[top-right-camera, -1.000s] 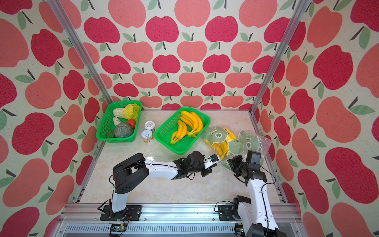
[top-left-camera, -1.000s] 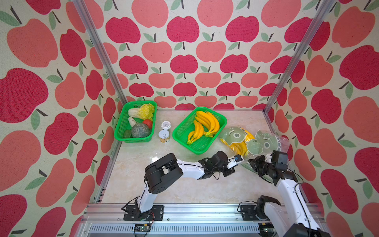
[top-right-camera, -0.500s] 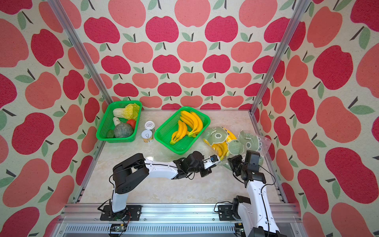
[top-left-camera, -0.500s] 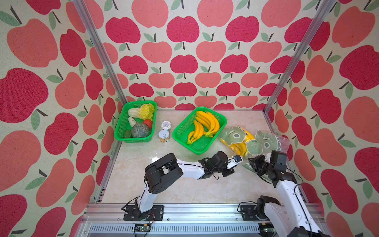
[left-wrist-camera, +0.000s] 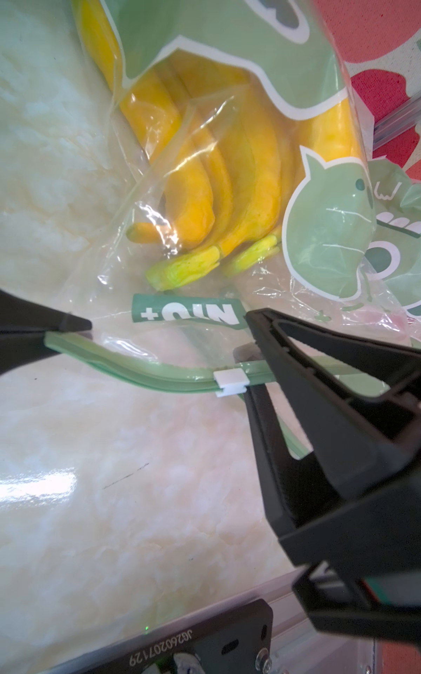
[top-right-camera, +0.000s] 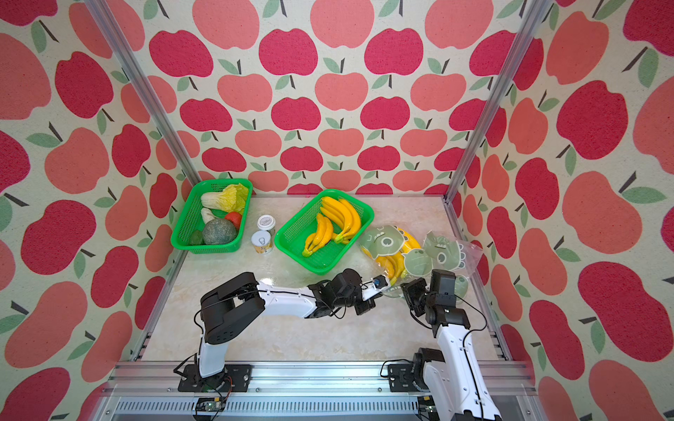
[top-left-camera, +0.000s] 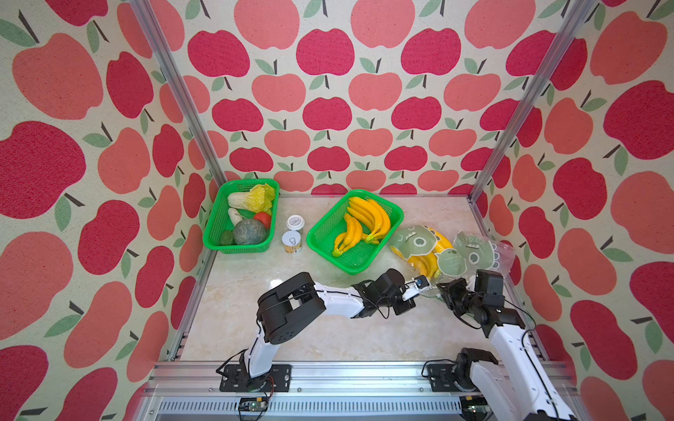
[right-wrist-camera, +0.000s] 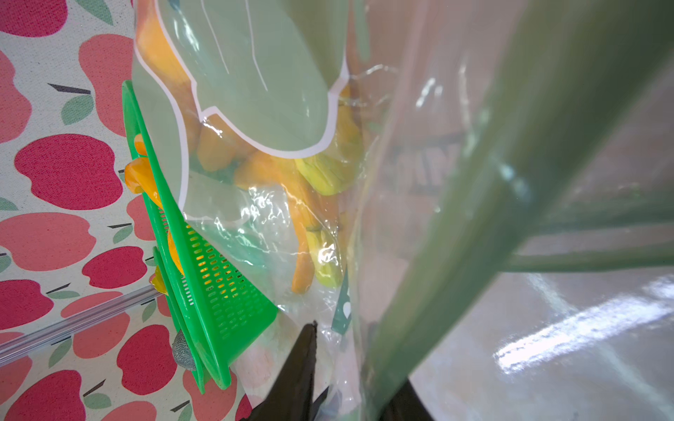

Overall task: Open the zip-top bag and take out the banana
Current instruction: Unzip the zipper on the zipper food storage bag.

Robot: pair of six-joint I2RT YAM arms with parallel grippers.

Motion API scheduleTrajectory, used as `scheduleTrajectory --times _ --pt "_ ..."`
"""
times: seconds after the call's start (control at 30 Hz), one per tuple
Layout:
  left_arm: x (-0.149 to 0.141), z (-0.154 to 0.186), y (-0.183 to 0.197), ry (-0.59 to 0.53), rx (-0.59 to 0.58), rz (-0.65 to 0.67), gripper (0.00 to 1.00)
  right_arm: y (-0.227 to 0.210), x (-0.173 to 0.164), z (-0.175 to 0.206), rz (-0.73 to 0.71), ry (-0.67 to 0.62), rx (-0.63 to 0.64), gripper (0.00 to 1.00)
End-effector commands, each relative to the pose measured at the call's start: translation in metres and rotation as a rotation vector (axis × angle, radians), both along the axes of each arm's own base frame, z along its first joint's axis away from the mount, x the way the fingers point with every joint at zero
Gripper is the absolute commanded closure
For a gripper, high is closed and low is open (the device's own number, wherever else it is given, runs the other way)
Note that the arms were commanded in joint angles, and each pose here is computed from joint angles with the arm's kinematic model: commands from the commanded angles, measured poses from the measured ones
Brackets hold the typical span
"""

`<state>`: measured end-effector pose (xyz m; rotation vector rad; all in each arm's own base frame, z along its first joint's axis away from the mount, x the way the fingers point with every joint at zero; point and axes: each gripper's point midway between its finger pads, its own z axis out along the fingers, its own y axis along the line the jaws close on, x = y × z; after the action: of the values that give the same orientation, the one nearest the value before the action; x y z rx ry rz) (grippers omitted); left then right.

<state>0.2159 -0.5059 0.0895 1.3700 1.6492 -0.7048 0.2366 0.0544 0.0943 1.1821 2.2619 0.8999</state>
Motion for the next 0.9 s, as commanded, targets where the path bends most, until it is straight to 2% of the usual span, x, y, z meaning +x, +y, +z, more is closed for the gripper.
scheduleTrajectory --times 0.0,0.3,0.57,0.87 --pt "0.002 0.014 -0.005 -0.010 -0.032 0.010 1.00 -0.001 -0.008 -0.005 0.018 0.046 -0.031 0.71" --pt "0.002 0.014 -0.004 -0.009 -0.033 0.013 1.00 0.003 -0.010 -0.006 0.033 0.048 -0.024 0.71" --pt "0.002 0.011 -0.004 -0.002 -0.028 0.012 1.00 0.006 -0.010 -0.001 0.027 0.035 0.000 0.81" --pt "0.000 0.006 -0.003 0.007 -0.020 0.010 1.00 0.007 -0.008 0.002 0.019 0.033 0.000 0.87"
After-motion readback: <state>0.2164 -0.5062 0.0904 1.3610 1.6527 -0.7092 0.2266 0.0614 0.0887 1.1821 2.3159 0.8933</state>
